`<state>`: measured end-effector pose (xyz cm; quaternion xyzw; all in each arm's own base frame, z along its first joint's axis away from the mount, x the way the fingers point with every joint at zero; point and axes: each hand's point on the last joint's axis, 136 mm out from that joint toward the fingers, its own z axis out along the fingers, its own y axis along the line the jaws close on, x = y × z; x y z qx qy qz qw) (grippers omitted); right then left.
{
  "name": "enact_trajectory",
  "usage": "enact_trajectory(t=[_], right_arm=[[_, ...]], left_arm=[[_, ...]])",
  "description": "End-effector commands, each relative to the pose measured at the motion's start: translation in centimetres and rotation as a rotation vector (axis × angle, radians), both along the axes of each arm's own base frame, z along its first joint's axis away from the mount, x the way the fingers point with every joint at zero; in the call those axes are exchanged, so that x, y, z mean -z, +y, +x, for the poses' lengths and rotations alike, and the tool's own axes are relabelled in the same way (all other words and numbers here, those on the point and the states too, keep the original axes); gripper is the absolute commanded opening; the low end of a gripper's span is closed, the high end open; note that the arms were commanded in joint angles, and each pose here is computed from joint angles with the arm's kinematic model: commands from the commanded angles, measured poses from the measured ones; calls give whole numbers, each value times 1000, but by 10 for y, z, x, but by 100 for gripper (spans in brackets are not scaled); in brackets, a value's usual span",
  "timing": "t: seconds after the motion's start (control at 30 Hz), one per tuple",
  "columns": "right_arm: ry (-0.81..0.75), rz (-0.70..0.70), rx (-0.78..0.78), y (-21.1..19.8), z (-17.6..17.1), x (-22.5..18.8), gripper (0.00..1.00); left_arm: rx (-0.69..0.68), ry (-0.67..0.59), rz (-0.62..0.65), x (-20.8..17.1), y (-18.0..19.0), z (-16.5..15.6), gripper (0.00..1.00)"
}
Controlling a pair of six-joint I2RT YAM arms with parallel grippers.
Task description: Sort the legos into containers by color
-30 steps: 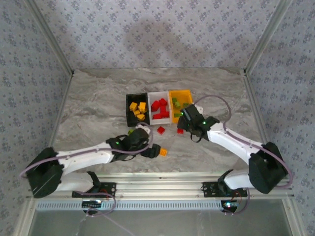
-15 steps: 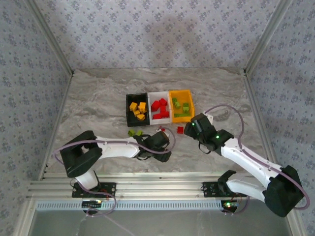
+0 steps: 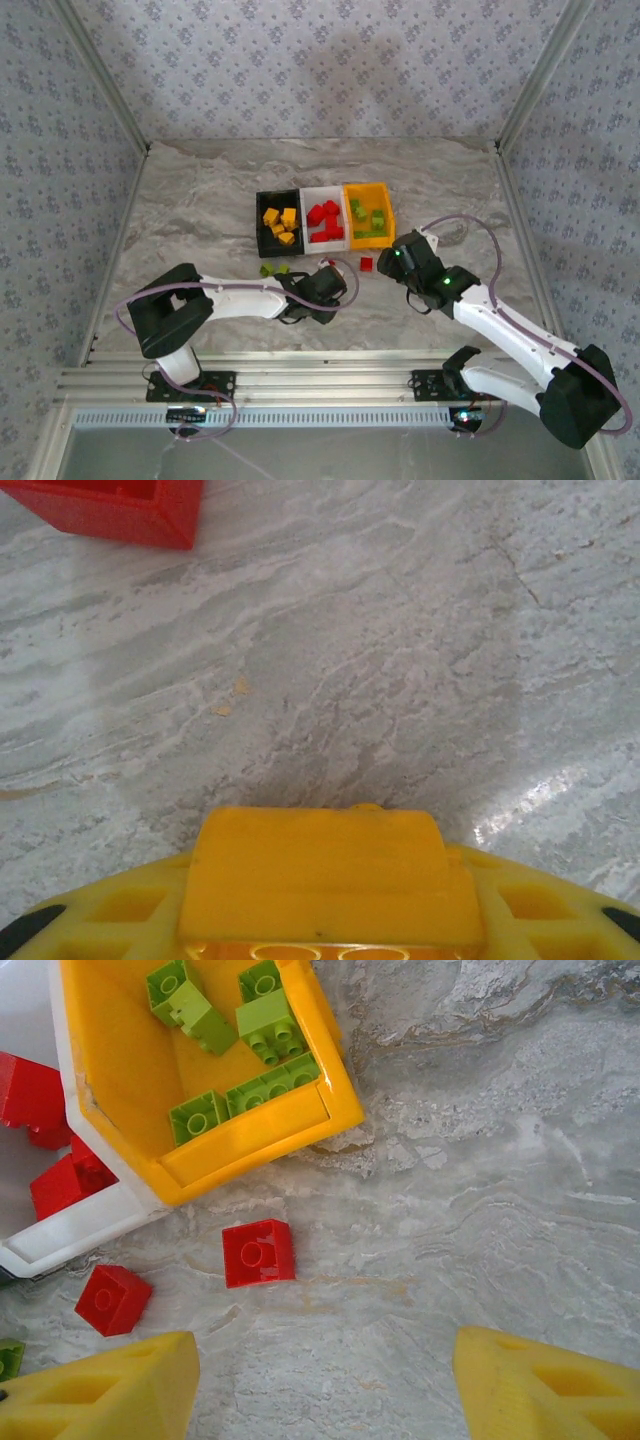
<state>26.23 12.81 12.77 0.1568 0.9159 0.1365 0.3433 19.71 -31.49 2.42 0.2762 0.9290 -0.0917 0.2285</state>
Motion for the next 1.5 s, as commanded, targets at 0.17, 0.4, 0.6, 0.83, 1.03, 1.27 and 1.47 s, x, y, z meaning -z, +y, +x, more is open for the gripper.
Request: enact_trajectory(t=[0.17,0.4,0.6,0.83,1.03,1.27,1.47], right_arm=[[-6,10,39,-4,2,2,70],[7,5,41,-1,4,8,70],[22,3,35,1,4,7,70],[33,7,24,1,-3,10,70],[40,16,8,4,-4,12,71],[62,8,-12,11,0,20,71],[112,-15,-75,30,12,40,72]], left_arm=[[-115,-162,-126,-83,32,35,44],[-356,-259,-229,-135,80,114,48],[-452,-261,-200,-132,88,176,48],[-542,-213,-157,-109,108,213,51],[-534,-187,-190,-110,102,219,80],[-479,-224,-360,-167,85,202,93],[-402,-248,-499,-203,75,151,99]])
